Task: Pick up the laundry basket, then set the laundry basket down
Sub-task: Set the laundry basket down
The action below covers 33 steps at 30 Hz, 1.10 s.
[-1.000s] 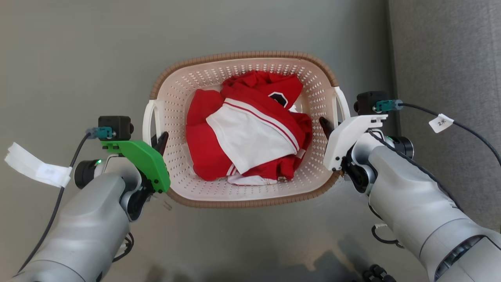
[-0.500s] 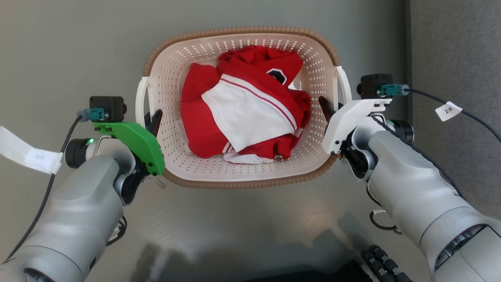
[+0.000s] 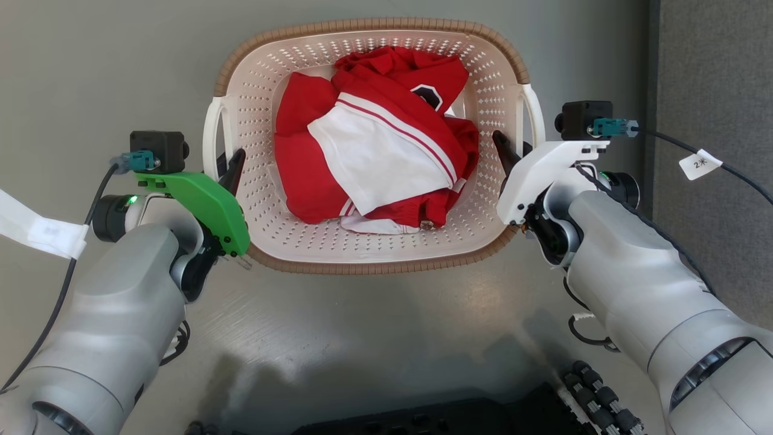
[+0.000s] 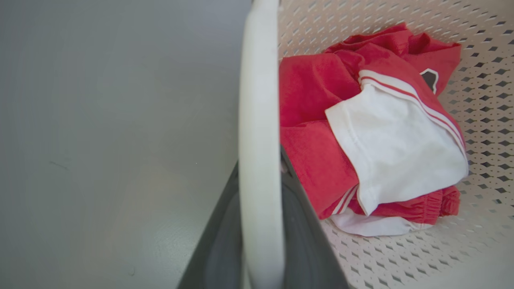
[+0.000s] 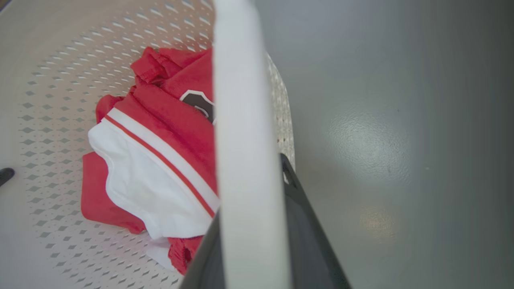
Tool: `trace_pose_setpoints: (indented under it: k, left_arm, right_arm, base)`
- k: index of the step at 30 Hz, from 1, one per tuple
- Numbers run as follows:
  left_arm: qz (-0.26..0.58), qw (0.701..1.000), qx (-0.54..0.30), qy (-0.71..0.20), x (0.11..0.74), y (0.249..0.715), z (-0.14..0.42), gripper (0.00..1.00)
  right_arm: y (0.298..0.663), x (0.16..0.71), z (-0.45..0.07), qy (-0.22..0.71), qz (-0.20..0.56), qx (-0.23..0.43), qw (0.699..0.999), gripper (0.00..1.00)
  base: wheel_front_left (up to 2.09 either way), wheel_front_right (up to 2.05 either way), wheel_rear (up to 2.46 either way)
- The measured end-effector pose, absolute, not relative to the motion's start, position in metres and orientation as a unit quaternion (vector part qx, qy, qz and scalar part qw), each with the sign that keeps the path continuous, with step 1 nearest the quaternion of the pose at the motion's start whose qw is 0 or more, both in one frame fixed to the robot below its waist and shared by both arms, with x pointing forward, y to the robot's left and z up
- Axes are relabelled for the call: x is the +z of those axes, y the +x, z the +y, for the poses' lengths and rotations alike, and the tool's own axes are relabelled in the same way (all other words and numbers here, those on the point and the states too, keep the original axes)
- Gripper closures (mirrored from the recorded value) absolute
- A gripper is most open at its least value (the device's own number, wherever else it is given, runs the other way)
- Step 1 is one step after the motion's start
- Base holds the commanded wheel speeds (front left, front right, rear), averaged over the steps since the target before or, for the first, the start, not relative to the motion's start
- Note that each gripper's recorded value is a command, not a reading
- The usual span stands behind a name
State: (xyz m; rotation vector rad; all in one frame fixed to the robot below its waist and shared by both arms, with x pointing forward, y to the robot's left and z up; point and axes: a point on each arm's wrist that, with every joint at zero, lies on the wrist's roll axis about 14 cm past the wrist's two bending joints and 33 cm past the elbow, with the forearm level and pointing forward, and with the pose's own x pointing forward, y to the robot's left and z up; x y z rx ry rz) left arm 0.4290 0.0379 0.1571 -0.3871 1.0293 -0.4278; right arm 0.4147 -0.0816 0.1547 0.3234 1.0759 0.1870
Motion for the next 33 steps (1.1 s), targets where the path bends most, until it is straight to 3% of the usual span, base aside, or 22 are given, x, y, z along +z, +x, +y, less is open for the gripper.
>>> trace_pose_setpoints:
  k: [19, 20, 23, 24, 25, 26, 33]
  left_arm:
    - [0.497, 0.825, -0.198, -0.185, 0.146, 0.42, 0.037, 1.0]
    - [0.497, 0.825, -0.198, -0.185, 0.146, 0.42, 0.037, 0.91]
    - [0.495, 0.826, -0.197, -0.184, 0.146, 0.42, 0.038, 0.77]
    - [0.496, 0.826, -0.196, -0.182, 0.145, 0.42, 0.04, 0.62]
    - [0.496, 0.827, -0.194, -0.179, 0.144, 0.42, 0.042, 0.17]
    - [0.498, 0.827, -0.191, -0.176, 0.143, 0.419, 0.046, 0.0]
    - [0.499, 0.828, -0.186, -0.172, 0.143, 0.42, 0.051, 0.0]
  right_arm:
    - [0.407, 0.141, -0.083, 0.155, 0.523, 0.081, 0.834, 1.0]
    - [0.407, 0.141, -0.083, 0.156, 0.523, 0.08, 0.834, 0.87]
    - [0.407, 0.141, -0.083, 0.157, 0.523, 0.079, 0.834, 0.66]
    - [0.407, 0.14, -0.085, 0.157, 0.524, 0.076, 0.834, 0.41]
    - [0.408, 0.14, -0.087, 0.156, 0.524, 0.074, 0.834, 0.0]
    - [0.409, 0.14, -0.09, 0.154, 0.523, 0.072, 0.835, 0.0]
    - [0.414, 0.141, -0.093, 0.154, 0.52, 0.066, 0.838, 0.0]
  base:
    - [0.0, 0.0, 0.0]
    - [0.0, 0.0, 0.0]
    - [0.0, 0.0, 0.0]
    - [0.0, 0.0, 0.0]
    - [0.0, 0.0, 0.0]
    - [0.0, 0.0, 0.0]
    - [0.0, 0.0, 0.0]
